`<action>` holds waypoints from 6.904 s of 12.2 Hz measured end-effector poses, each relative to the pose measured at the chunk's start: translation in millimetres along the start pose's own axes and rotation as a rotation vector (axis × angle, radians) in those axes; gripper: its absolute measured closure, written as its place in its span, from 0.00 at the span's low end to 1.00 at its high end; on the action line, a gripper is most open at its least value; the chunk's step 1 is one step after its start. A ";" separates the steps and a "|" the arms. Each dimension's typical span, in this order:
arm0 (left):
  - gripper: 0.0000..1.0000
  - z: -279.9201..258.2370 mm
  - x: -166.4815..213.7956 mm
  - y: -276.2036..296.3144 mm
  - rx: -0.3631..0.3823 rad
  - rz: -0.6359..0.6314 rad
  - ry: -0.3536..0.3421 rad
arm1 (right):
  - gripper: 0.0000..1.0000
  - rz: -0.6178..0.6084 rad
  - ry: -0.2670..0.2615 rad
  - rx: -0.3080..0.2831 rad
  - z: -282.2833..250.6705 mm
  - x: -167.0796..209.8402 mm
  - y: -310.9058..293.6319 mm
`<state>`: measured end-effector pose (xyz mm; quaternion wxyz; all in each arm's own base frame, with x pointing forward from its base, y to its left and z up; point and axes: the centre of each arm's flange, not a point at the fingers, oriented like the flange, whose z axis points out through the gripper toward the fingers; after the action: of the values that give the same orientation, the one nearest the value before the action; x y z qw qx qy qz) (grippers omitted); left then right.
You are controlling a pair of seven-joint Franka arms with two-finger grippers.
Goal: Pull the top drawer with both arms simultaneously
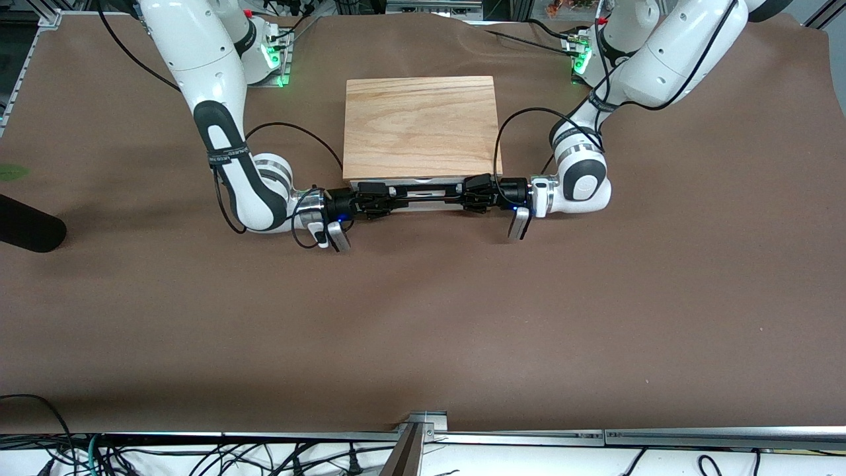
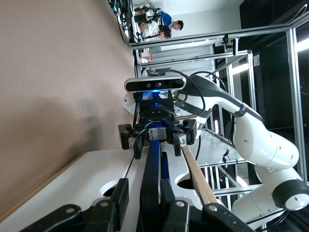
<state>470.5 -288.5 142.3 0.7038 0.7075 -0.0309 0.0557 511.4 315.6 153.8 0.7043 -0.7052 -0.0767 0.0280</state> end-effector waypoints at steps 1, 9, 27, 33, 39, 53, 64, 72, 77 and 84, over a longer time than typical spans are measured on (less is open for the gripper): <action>0.76 -0.2 -0.7 1.1 -0.015 -0.003 0.001 | 0.47 -0.001 0.001 -0.001 -0.9 0.2 0.2; 0.82 -0.4 -1.9 1.7 -0.023 -0.034 0.002 | 0.47 -0.013 0.001 0.007 -7.6 -2.9 2.9; 0.83 -0.5 -1.7 2.0 -0.024 -0.076 0.002 | 0.81 -0.026 -0.007 0.000 -10.8 -1.3 3.0; 0.83 -1.1 -0.3 1.5 -0.022 -0.111 0.005 | 0.81 -0.012 -0.032 -0.007 -10.8 6.5 3.3; 0.83 -1.7 22.7 3.5 0.010 -0.133 0.014 | 0.81 -0.006 -0.030 -0.003 -13.3 30.0 6.3; 0.83 -2.9 81.7 -1.7 0.025 -0.217 -0.005 | 0.81 0.015 -0.015 -0.019 -19.8 82.6 9.6; 0.83 -5.9 116.8 -1.1 0.048 -0.285 -0.019 | 0.81 0.022 -0.001 -0.031 -20.7 115.0 10.9; 0.83 -7.1 123.1 -3.6 0.056 -0.308 -0.014 | 0.81 0.030 -0.006 -0.029 -20.4 123.9 15.9; 0.81 -9.0 121.1 -4.5 0.049 -0.318 -0.022 | 0.62 0.011 0.146 -0.098 -71.9 158.9 10.7; 0.01 -35.6 120.7 -3.7 0.062 -0.398 0.001 | 0.00 -0.007 0.136 -0.227 -128.3 179.8 0.1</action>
<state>589.4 -248.7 153.6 0.6787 0.7211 0.1115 -0.0831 707.7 215.2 166.8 0.6235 -0.7805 -0.0338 -0.0312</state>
